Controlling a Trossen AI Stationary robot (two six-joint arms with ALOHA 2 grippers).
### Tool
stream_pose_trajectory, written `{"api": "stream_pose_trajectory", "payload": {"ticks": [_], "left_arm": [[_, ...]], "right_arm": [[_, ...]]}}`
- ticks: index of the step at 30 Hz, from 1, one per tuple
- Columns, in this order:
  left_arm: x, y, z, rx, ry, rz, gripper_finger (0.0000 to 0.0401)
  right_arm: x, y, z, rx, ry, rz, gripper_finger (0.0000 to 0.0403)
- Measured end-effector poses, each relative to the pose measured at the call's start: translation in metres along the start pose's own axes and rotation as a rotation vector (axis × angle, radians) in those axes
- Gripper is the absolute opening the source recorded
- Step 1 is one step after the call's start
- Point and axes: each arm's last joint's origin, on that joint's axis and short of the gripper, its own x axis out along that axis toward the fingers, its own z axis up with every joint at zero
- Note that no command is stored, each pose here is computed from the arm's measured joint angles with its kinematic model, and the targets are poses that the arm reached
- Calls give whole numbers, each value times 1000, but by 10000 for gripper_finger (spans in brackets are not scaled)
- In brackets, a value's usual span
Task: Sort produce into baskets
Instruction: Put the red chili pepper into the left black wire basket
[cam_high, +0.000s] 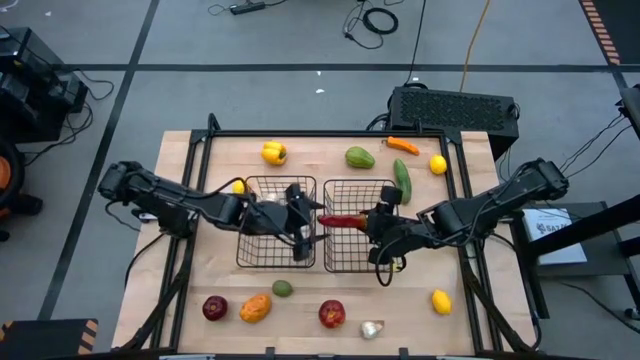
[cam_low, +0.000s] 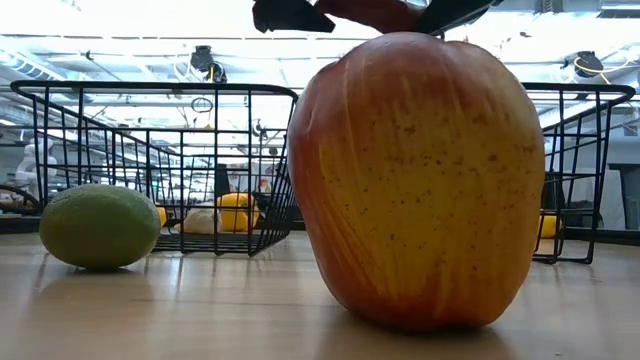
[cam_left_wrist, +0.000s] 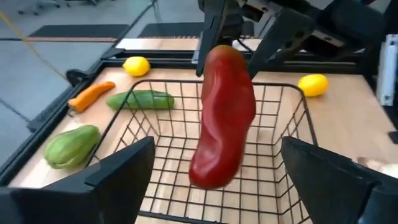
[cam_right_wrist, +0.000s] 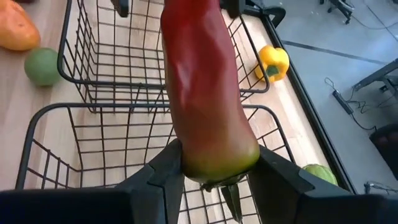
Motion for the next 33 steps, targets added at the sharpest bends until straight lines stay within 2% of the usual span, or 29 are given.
{"api": "stream_pose_trajectory", "payload": {"ticks": [3,11,28,33], "left_arm": [[1,3,1,-3,0,-49,337],[1,4,2,18,-12,-54,289],[3,9,3,9,-15,-13,135],[3,9,3,11,-13,-15,111]], "right_arm": [[0,0,1,-12,-5,-1,146],[2,-3,1,-17,-1,-11,146],[2,-3,1,-25,-1,-10,146],[2,-3,1,-33,-1,-9,146]]}}
